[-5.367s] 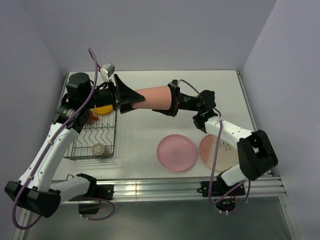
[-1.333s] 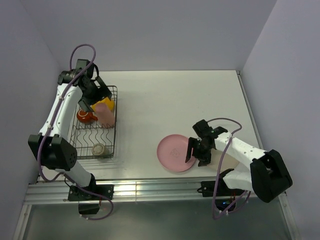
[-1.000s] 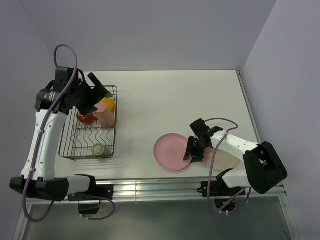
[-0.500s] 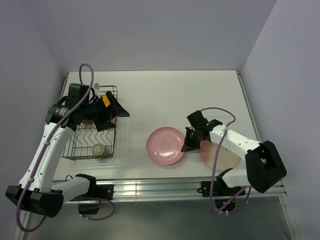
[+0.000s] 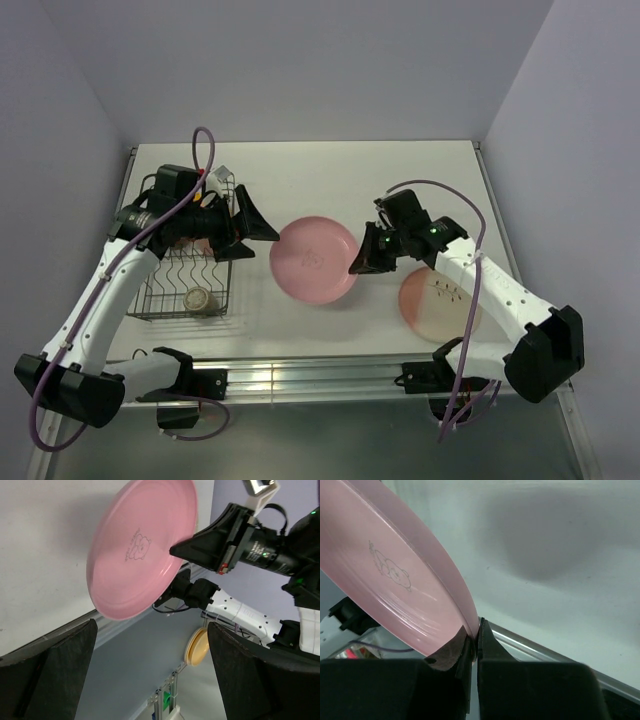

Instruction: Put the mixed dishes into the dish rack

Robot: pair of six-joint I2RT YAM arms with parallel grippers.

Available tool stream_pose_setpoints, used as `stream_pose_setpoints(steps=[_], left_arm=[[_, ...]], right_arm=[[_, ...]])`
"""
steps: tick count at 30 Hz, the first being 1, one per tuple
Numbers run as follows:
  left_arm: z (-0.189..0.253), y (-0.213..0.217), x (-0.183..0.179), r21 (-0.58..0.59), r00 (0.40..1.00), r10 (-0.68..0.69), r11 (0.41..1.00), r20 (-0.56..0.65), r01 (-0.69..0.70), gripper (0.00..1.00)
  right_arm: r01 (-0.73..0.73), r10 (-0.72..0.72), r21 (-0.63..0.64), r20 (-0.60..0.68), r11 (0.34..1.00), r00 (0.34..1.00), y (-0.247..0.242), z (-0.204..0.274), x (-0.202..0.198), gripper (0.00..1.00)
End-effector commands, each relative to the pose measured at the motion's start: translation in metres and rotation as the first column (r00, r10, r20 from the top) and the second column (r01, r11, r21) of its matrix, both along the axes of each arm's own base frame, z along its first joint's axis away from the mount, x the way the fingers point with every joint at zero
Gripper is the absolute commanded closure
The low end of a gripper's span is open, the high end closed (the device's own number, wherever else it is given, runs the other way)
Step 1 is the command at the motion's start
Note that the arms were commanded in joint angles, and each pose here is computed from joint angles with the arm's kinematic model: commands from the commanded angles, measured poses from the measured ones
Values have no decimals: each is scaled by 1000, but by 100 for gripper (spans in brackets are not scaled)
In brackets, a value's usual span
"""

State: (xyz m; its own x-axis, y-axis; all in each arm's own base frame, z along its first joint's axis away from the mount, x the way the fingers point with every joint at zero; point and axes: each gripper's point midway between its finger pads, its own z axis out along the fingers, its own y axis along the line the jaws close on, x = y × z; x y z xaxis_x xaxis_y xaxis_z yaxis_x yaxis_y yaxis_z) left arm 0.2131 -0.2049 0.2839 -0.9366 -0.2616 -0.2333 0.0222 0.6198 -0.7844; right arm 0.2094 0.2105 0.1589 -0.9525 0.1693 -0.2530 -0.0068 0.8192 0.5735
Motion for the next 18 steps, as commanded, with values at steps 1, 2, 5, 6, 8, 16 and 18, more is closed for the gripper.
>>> stream_pose_setpoints(steps=[1,2,5,6,8,16,18], left_arm=[[11,-10,3,-7,996,-50,999,68,51,2],[11,-13,1,-5,996,-61,998,66,61,2],[8,-16,2,12,996,-62,998,71,62,2],[7,-16,3,22,996,-59,998,73,58,2],[3,-15,2,42,996,-63,997,69,60,2],[7,-16,-2,33,993,-83,996,83,80,6],[18,-23,-7,-21,987,-114,993,114,117,14]], right_arm=[[-67,62,112,45,991,997,18,43,-1,100],[-72,67,122,48,990,997,19,47,-1,100],[-88,81,164,49,982,996,27,61,-1,100],[-94,87,175,47,980,995,28,64,-2,100],[-110,104,211,42,971,994,33,71,-4,100],[-133,131,269,27,954,991,42,78,-7,100],[-147,151,290,9,946,989,45,76,-10,100]])
